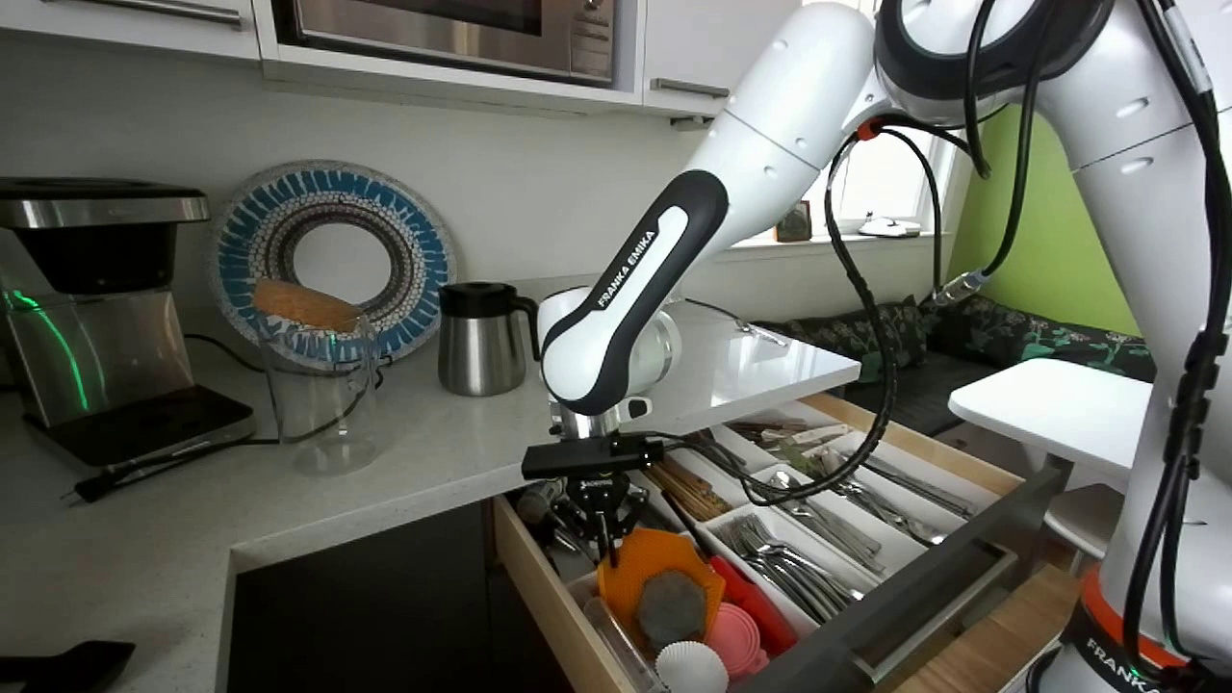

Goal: Pick up the orange mat from the drawer and put it on the kitchen counter, move the white plate on the kitchen counter a little to the left

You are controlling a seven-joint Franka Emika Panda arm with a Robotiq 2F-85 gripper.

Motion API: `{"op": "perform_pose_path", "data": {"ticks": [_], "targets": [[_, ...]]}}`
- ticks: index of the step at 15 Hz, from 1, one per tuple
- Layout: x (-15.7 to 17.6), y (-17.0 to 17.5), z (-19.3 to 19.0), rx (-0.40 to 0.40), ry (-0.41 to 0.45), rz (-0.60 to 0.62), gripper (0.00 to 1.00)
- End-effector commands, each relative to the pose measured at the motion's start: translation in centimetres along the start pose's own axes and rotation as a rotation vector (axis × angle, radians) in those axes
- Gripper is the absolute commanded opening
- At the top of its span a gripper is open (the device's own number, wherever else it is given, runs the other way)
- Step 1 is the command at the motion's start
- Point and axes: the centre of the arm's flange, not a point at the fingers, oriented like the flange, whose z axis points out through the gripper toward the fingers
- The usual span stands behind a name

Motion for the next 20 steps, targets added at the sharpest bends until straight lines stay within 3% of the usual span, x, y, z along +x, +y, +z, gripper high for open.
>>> {"op": "perform_pose_path", "data": {"ticks": [1, 12, 20], "targets": [[-1.3, 1.4, -1.6, 0.008, 0.010, 0.025, 0.02], [-6.1, 6.5, -6.7, 0.055, 0.077, 0.196, 0.01], [-6.7, 7.2, -8.1, 0.108, 0.121, 0.278, 0.01]]}}
